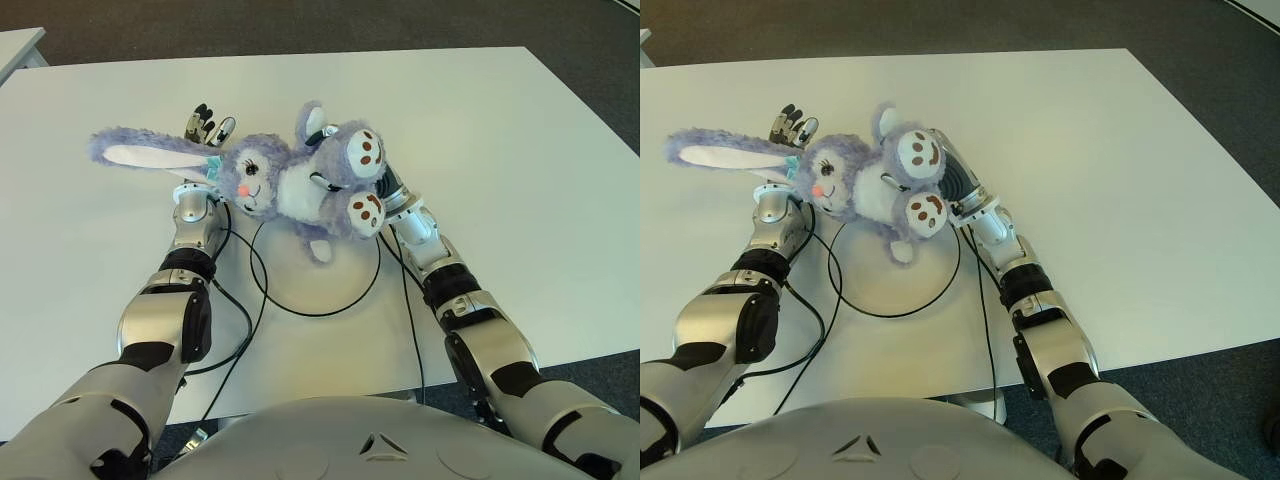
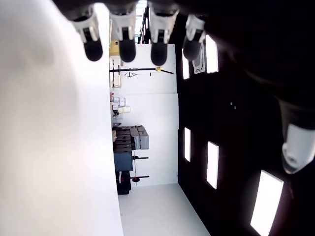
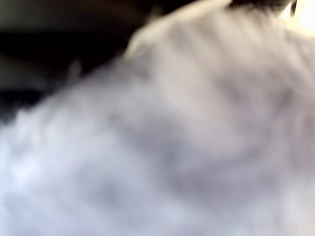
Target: Put the doll into the plate.
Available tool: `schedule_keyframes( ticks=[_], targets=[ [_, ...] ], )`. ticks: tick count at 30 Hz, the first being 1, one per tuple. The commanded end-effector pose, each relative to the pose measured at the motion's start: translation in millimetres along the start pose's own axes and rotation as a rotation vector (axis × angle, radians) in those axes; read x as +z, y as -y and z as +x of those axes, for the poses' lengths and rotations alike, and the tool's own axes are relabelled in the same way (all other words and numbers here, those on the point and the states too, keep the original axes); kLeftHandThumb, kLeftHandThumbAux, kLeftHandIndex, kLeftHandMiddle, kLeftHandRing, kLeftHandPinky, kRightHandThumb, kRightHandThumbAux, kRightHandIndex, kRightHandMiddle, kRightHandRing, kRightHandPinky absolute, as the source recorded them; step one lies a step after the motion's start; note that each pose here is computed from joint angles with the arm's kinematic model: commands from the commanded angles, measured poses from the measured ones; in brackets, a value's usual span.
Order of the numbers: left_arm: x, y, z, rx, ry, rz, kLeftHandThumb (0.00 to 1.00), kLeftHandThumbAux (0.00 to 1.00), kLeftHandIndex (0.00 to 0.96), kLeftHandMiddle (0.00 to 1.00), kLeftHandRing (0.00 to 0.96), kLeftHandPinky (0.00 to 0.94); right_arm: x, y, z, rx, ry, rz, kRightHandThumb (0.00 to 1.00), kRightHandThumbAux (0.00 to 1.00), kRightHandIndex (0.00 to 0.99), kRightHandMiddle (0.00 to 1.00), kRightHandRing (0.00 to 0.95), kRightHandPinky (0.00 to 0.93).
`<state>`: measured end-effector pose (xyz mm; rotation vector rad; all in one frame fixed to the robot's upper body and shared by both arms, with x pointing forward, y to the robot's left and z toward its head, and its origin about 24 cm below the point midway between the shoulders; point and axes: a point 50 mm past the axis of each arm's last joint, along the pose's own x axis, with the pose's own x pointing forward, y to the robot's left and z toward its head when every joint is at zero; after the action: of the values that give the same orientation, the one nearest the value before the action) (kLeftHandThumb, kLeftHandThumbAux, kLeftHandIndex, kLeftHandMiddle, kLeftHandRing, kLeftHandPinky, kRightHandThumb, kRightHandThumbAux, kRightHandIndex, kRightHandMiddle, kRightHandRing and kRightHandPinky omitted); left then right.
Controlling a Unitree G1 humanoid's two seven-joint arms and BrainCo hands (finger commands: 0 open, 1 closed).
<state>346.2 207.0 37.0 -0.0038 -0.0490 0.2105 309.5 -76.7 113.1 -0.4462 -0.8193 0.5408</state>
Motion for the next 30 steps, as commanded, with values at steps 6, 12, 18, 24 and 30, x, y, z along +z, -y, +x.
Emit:
schedule_keyframes(
  ticks=[6, 12, 18, 24, 30],
  targets=[
    [-37.8, 0.1, -22.7, 0.006, -0.162, -0.006, 0.0, 0.512, 0.018, 0.089, 0.041, 0.0, -6.0, -8.6, -9.6, 0.038, -0.032, 0.017, 0.309, 0.472, 0.0, 0.032, 0.0, 0.0],
    [-37.7, 0.1, -22.7, 0.008, -0.161, -0.007, 0.0, 0.514, 0.021, 0.088, 0.044, 0.0, -6.0, -8.4, -9.3, 0.035, -0.029, 0.023, 0.276, 0.442, 0.0, 0.013, 0.0, 0.0],
    [-37.7, 0.1, -22.7, 0.009, -0.162, -0.006, 0.0, 0.511, 0.021, 0.086, 0.044, 0.0, -5.9, -8.2, -9.0, 0.029, -0.029, 0.025, 0.246, 0.408, 0.0, 0.0, 0.0, 0.0],
    [-37.8, 0.1, -22.6, 0.009, -0.164, -0.002, 0.0, 0.505, 0.022, 0.084, 0.044, 0.0, -6.0, -7.8, -8.8, 0.022, -0.031, 0.024, 0.208, 0.38, 0.0, 0.0, 0.0, 0.0],
    [-37.6, 0.4, -22.3, 0.007, -0.164, 0.001, 0.0, 0.497, 0.015, 0.078, 0.043, 0.0, -6.3, -5.4, -6.4, 0.007, -0.04, 0.02, 0.177, 0.355, 0.0, 0.0, 0.0, 0.0]
  ],
)
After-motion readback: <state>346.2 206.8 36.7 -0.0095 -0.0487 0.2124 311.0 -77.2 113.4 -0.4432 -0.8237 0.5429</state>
